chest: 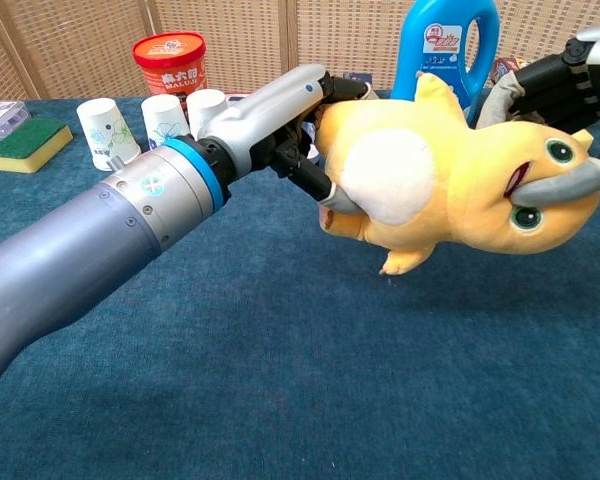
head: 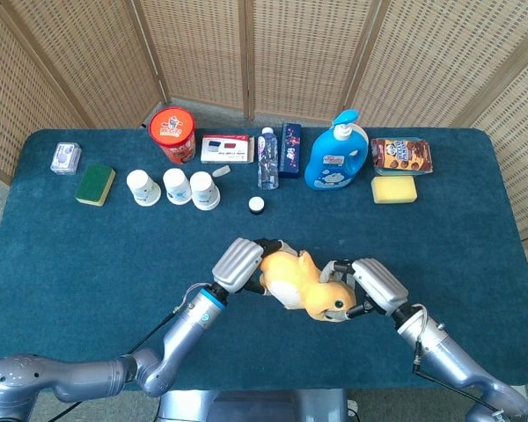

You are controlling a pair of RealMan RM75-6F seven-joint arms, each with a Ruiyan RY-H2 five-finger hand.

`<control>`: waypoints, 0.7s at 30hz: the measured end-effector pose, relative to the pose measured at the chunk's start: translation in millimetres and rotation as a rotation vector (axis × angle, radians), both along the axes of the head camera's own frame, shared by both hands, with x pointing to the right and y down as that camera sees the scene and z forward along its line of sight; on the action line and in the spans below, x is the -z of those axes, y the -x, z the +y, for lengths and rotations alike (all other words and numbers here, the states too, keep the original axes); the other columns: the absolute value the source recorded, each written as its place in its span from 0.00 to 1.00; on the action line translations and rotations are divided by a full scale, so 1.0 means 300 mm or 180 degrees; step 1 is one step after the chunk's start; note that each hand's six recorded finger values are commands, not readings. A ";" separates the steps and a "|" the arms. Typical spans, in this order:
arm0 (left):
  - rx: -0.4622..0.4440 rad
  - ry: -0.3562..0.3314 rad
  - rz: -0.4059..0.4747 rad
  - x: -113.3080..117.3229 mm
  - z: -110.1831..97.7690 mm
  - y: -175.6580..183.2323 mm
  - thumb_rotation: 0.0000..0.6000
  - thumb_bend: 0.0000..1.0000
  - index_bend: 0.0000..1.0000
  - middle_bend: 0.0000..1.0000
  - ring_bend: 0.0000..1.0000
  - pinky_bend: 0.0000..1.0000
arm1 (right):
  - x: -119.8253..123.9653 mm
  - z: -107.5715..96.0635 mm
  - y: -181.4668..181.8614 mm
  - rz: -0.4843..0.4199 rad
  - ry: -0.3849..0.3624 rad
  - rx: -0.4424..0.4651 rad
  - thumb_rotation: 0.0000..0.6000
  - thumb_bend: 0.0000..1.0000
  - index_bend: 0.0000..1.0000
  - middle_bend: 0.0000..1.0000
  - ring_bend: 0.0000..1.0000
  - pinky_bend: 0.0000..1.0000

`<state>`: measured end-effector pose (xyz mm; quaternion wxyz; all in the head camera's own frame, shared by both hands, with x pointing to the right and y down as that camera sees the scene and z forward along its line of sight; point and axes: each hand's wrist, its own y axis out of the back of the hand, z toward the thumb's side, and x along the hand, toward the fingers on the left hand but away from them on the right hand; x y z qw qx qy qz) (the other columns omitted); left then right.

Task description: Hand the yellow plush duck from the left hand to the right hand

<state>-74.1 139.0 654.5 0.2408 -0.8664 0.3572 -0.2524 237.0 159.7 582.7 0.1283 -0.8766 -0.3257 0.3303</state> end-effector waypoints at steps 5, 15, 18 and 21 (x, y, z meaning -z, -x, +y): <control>-0.0040 -0.0005 -0.0073 0.001 -0.002 0.021 1.00 0.14 0.04 0.01 0.10 0.52 | 0.004 -0.001 -0.003 -0.0006 -0.0009 -0.0003 1.00 0.72 0.76 0.75 0.58 0.88; -0.0125 -0.0009 -0.0290 0.025 -0.013 0.102 1.00 0.13 0.00 0.00 0.00 0.27 | 0.000 -0.012 -0.010 0.0023 -0.0016 -0.0037 1.00 0.72 0.76 0.75 0.58 0.88; -0.0121 -0.0064 -0.0430 0.040 -0.030 0.155 1.00 0.13 0.00 0.00 0.00 0.21 | -0.004 -0.020 -0.020 0.0049 -0.0025 -0.0066 1.00 0.72 0.76 0.75 0.58 0.88; -0.0086 -0.0125 -0.0606 0.060 -0.053 0.224 1.00 0.13 0.00 0.00 0.00 0.17 | -0.007 -0.026 -0.028 0.0072 -0.0035 -0.0090 1.00 0.72 0.76 0.75 0.57 0.88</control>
